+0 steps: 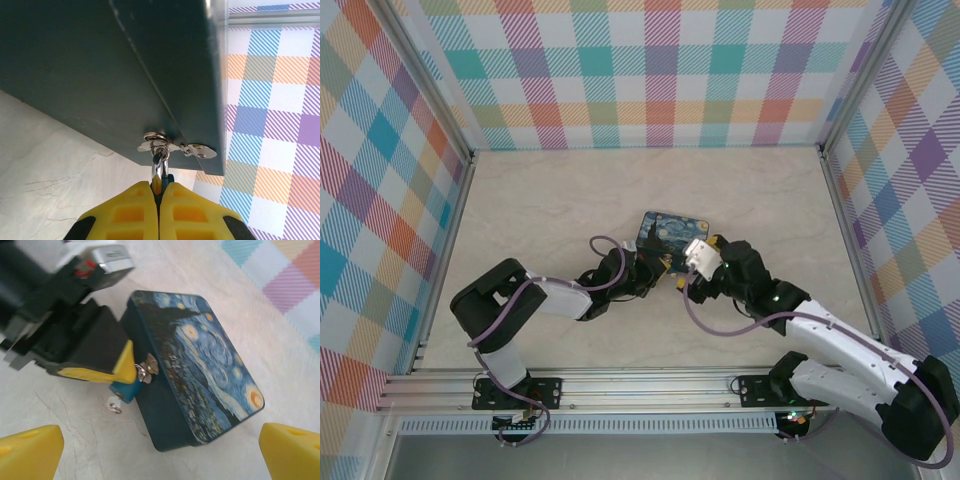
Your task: Unlock a padlock with a key
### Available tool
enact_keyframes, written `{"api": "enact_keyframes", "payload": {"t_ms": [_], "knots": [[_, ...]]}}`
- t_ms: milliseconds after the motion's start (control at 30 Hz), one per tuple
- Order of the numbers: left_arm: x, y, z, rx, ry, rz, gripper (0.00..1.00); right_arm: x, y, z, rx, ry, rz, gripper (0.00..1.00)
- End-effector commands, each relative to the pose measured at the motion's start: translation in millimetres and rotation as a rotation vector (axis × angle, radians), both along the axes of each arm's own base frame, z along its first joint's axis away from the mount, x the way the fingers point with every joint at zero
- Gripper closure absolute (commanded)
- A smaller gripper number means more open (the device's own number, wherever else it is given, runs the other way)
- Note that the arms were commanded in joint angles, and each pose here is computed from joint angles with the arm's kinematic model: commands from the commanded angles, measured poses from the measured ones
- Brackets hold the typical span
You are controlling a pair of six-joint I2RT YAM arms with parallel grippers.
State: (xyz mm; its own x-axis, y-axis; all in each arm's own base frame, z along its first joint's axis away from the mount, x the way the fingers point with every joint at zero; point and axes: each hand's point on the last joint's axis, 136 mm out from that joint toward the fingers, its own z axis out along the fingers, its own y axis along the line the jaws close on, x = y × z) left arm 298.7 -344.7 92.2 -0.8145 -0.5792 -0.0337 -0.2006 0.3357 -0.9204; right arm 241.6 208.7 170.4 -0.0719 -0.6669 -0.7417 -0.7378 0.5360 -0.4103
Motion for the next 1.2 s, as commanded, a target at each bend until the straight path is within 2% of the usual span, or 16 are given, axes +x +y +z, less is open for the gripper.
{"api": "enact_keyframes", "payload": {"t_ms": [0, 200, 300, 833, 1167], "knots": [[8.5, -4.5, 36.3, -0.067, -0.057, 0.000, 1.00, -2.5, -1.2, 5.2, -0.108, -0.156, 0.063, 0.00], [9.7, -4.5, 40.0, -0.091, -0.043, 0.013, 1.00, -13.9, -1.0, -13.6, -0.305, -0.264, 0.143, 0.00], [11.0, -4.8, 41.7, -0.110, -0.030, 0.025, 1.00, -14.3, 2.3, -13.3, -0.307, -0.276, 0.138, 0.03], [9.3, -7.4, 41.8, -0.214, 0.100, 0.081, 1.00, -1.8, 30.7, -33.1, -0.239, -0.225, 0.120, 0.40], [7.3, -7.5, 41.6, -0.225, 0.105, 0.083, 1.00, 10.4, 34.4, -48.6, -0.274, -0.218, 0.113, 0.55]]}}
